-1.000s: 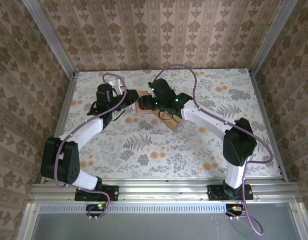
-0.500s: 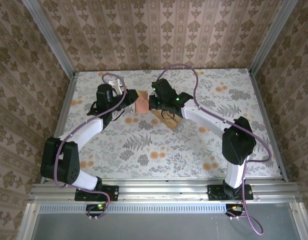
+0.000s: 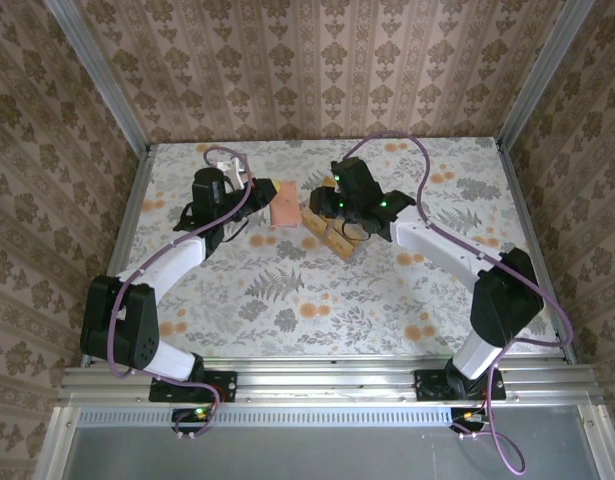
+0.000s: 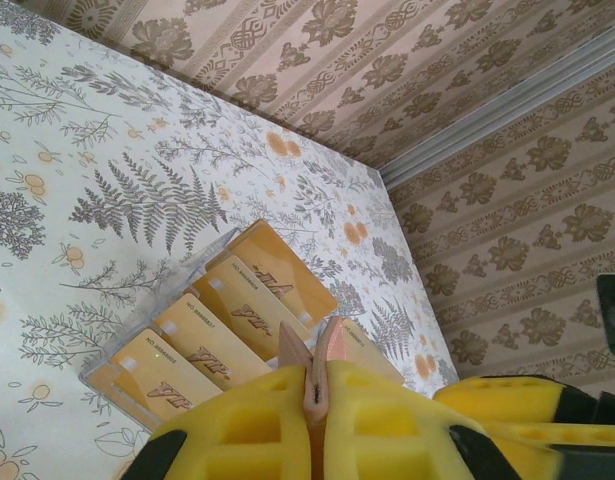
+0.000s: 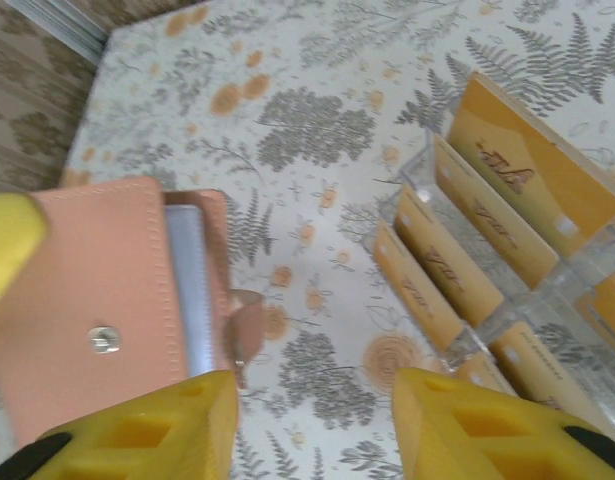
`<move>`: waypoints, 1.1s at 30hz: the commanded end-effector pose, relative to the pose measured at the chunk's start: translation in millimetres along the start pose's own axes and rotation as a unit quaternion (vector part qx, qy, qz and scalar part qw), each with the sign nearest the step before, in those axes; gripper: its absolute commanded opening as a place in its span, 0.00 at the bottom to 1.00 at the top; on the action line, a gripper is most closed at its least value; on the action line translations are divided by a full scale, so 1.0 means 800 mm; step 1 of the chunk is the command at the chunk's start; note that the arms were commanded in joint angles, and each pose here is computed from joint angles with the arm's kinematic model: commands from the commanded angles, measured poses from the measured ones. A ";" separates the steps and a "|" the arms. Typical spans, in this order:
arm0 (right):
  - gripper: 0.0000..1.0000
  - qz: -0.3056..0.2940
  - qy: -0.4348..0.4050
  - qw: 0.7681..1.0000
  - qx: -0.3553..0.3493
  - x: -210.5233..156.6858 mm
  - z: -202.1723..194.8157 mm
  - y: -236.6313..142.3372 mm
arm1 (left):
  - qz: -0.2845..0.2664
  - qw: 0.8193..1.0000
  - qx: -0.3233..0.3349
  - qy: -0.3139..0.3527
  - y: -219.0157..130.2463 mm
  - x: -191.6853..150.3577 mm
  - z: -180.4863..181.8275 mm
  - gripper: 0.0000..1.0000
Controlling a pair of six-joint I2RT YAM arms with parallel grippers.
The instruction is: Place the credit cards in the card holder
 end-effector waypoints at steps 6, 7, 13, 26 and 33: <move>0.53 0.000 0.025 0.998 0.055 0.012 0.024 0.000 | -0.009 0.999 -0.024 0.025 -0.005 0.010 -0.020 0.00; 0.53 0.003 0.026 0.998 0.056 0.011 0.024 0.004 | -0.009 0.999 -0.024 0.024 -0.005 0.010 -0.020 0.00; 0.50 0.016 0.031 0.998 0.053 0.004 0.022 0.028 | -0.010 0.999 -0.030 0.026 -0.006 0.011 -0.026 0.00; 0.14 0.033 0.044 0.997 0.058 -0.003 0.015 0.051 | -0.010 0.999 -0.028 0.026 -0.005 0.010 -0.026 0.00; 0.00 0.026 0.058 0.995 0.073 0.002 0.009 0.039 | -0.007 0.999 -0.018 0.027 -0.005 0.007 -0.018 0.00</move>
Point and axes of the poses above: each hand's point on the last joint's axis, 136 mm out from that joint toward the fingers, its own y axis out along the fingers, its own z axis along the line the jaws close on, x = y × z, the point moved 5 cm from there along -y, back along the fingers
